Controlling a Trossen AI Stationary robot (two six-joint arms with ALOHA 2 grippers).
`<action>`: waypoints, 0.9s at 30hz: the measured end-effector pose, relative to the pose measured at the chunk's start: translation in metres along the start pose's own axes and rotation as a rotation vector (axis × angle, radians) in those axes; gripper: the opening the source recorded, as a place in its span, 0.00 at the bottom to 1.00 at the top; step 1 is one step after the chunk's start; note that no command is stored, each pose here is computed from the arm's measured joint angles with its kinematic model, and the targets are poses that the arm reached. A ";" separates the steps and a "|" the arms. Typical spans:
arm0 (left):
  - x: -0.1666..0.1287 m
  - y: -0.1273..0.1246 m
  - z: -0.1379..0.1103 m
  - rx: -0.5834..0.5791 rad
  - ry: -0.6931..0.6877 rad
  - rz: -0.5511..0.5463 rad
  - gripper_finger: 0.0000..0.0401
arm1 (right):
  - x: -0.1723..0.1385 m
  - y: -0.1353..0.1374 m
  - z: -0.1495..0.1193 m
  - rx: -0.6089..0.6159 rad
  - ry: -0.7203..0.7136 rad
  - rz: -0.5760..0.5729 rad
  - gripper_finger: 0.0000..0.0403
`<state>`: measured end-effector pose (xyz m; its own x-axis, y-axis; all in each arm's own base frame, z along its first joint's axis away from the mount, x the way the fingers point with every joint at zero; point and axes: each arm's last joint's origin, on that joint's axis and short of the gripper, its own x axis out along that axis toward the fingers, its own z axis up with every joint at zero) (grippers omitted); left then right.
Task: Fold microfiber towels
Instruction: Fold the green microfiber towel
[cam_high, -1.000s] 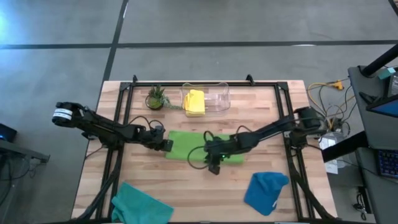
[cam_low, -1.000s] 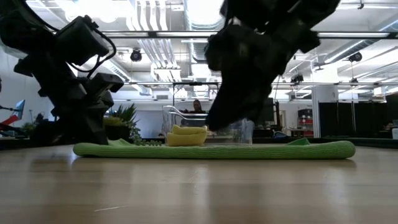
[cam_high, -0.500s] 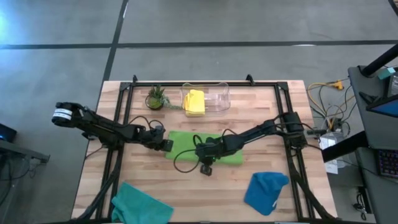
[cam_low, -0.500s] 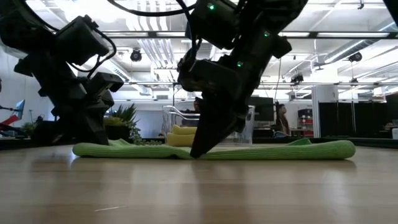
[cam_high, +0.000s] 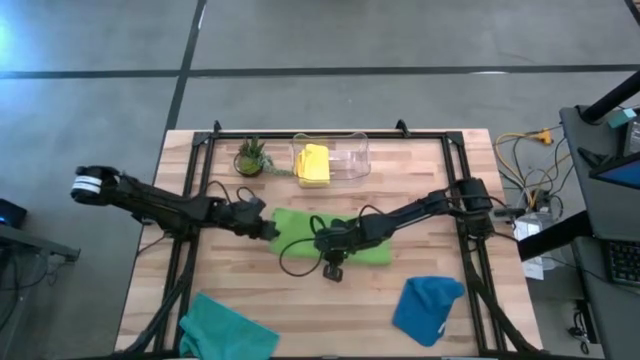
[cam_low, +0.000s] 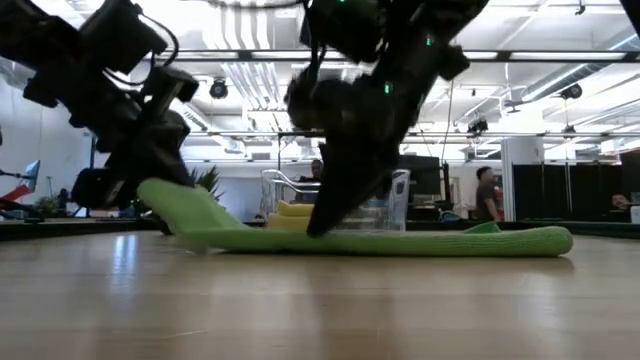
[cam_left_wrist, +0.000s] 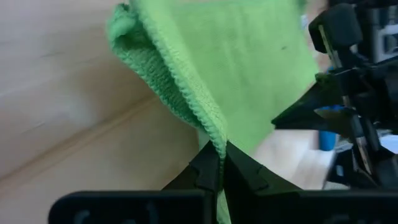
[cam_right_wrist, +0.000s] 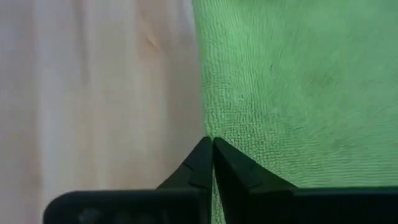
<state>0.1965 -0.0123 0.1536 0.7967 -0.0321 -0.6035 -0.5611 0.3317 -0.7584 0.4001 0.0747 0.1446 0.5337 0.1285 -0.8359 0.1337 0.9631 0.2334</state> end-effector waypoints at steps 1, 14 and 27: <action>-0.001 -0.001 0.000 0.000 -0.003 -0.008 0.00 | -0.005 0.001 0.003 -0.010 -0.019 0.009 0.03; 0.002 -0.013 0.004 0.032 -0.027 -0.028 0.00 | -0.030 -0.001 0.008 -0.027 -0.060 0.050 0.17; 0.005 -0.051 0.016 0.082 -0.063 -0.130 0.00 | -0.089 -0.010 -0.013 0.048 -0.177 -0.024 0.13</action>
<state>0.2326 -0.0142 0.1938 0.8755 -0.0216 -0.4828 -0.4340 0.4041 -0.8052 0.3400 0.0566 0.2103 0.6680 0.0582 -0.7419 0.1853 0.9525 0.2417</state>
